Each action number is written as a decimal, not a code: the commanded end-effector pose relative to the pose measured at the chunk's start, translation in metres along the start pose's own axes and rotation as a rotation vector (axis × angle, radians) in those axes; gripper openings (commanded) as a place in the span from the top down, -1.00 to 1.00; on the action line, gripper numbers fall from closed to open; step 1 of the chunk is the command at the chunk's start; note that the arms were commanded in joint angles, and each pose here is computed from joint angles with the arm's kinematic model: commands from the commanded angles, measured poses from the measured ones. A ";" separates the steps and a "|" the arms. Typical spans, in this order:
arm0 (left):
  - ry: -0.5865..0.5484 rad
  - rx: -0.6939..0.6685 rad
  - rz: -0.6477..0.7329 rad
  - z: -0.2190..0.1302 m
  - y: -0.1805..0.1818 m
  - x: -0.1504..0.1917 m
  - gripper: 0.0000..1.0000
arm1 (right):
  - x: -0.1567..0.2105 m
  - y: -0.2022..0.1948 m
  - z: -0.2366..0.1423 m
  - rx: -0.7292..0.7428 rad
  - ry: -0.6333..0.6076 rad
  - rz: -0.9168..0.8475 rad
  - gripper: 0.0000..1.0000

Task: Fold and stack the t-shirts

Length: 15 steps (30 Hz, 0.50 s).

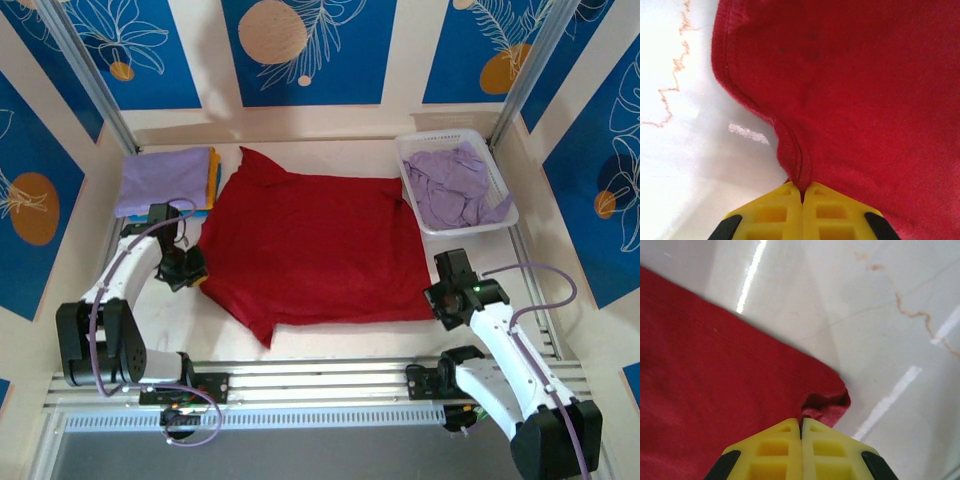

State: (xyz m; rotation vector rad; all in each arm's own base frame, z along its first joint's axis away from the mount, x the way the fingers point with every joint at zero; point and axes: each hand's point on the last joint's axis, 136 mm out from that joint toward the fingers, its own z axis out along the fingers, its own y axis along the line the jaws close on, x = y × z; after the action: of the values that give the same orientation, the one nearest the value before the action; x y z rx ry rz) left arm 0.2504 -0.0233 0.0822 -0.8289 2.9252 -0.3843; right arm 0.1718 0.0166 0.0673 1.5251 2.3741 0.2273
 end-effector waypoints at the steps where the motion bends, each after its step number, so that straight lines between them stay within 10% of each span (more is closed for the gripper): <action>1: 0.002 0.003 0.024 -0.010 -0.004 -0.007 1.00 | -0.017 0.011 0.004 -0.043 -0.092 0.025 1.00; 15: 0.004 -0.042 0.038 -0.011 -0.010 -0.037 1.00 | -0.033 0.022 0.022 0.012 -0.160 -0.003 1.00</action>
State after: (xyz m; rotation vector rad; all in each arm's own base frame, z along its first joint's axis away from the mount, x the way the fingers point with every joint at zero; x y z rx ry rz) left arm 0.2801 -0.0201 0.0908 -0.7803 2.9519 -0.3683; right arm 0.2049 0.0045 0.0587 1.5078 2.2960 0.1429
